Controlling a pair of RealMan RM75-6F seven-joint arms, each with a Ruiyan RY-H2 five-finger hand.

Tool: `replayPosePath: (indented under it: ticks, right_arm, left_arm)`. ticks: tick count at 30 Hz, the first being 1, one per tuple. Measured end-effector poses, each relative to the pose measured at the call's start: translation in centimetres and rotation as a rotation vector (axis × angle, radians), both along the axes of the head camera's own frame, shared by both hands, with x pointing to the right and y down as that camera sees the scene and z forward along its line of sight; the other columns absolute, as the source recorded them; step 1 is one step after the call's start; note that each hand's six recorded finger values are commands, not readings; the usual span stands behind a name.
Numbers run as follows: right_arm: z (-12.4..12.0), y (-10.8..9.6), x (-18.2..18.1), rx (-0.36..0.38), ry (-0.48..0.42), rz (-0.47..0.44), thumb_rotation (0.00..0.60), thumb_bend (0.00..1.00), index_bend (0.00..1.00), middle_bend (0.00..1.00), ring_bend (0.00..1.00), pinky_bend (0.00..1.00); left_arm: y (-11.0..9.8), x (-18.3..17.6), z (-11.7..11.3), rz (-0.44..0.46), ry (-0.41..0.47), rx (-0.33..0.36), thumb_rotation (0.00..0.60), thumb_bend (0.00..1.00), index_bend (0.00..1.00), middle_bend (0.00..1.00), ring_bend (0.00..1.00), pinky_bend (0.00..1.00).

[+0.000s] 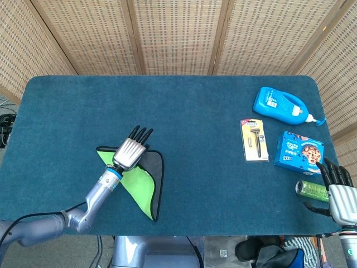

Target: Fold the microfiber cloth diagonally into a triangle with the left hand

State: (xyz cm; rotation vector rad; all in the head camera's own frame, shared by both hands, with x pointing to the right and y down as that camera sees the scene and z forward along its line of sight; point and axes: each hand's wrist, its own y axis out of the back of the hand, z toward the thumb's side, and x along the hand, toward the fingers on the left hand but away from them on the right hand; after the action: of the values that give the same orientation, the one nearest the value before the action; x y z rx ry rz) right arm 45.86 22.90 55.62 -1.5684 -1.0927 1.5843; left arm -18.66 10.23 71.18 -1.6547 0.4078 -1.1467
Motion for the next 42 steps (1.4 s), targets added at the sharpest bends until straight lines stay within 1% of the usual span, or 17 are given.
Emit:
replayPosePath:
  ticks: [4,11,17,20,22,26,29,33,35,37,39,42]
  right_arm:
    - [-0.1,0.0,-0.1,0.002,-0.002,-0.002,0.600,0.00,0.00,0.00,0.00,0.00]
    - [-0.1,0.0,-0.1,0.005,-0.001,-0.004,0.600,0.00,0.00,0.00,0.00,0.00]
    - [-0.1,0.0,-0.1,0.001,0.001,-0.006,0.600,0.00,0.00,0.00,0.00,0.00]
    - [0.1,0.1,0.1,-0.008,0.008,-0.005,0.600,0.00,0.00,0.00,0.00,0.00]
    - [0.3,0.1,0.2,-0.019,0.014,-0.007,0.600,0.00,0.00,0.00,0.00,0.00]
    - [0.5,0.2,0.2,-0.036,0.025,-0.017,0.600,0.00,0.00,0.00,0.00,0.00]
    - [0.5,0.3,0.1,-0.042,0.033,-0.025,0.600,0.00,0.00,0.00,0.00,0.00]
    - [0.6,0.4,-0.3,-0.051,0.047,-0.044,0.600,0.00,0.00,0.00,0.00,0.00]
    - [0.6,0.5,-0.5,-0.054,0.058,-0.059,0.600,0.00,0.00,0.00,0.00,0.00]
    - [0.7,0.5,-0.6,-0.059,0.074,-0.077,0.600,0.00,0.00,0.00,0.00,0.00]
    - [0.7,0.6,-0.8,-0.061,0.088,-0.091,0.600,0.00,0.00,0.00,0.00,0.00]
    - [0.8,0.6,-1.4,-0.058,0.098,-0.110,0.600,0.00,0.00,0.00,0.00,0.00]
  left_arm:
    - [0.0,0.1,-0.3,-0.002,0.025,0.014,0.600,0.28,0.00,0.00,0.00,0.00]
    - [-0.1,-0.3,-1.0,-0.019,0.056,0.021,0.600,0.27,0.00,0.00,0.00,0.00]
    - [-0.3,-1.7,-2.8,-0.056,0.101,0.037,0.600,0.27,0.00,0.00,0.00,0.00]
    - [-0.1,-3.2,-4.1,-0.081,0.115,0.039,0.600,0.27,0.00,0.00,0.00,0.00]
    - [0.5,-4.6,-5.1,-0.106,0.119,0.030,0.600,0.27,0.00,0.00,0.00,0.00]
    - [2.3,-8.2,-7.0,-0.171,0.116,-0.009,0.600,0.27,0.00,0.00,0.00,0.00]
    - [4.2,-11.7,-8.1,-0.234,0.087,-0.030,0.600,0.27,0.00,0.00,0.00,0.00]
    - [7.5,-15.9,-8.9,-0.308,0.033,-0.046,0.600,0.27,0.00,0.00,0.00,0.00]
    - [9.0,-17.6,-9.1,-0.331,0.000,-0.051,0.600,0.27,0.00,0.00,0.00,0.00]
    - [10.5,-19.4,-9.4,-0.347,-0.044,-0.038,0.600,0.27,0.00,0.00,0.00,0.00]
    - [11.5,-20.8,-9.9,-0.365,-0.077,-0.005,0.600,0.27,0.00,0.00,0.00,0.00]
    - [12.8,-22.2,-10.7,-0.384,-0.093,0.035,0.600,0.27,0.00,0.00,0.00,0.00]
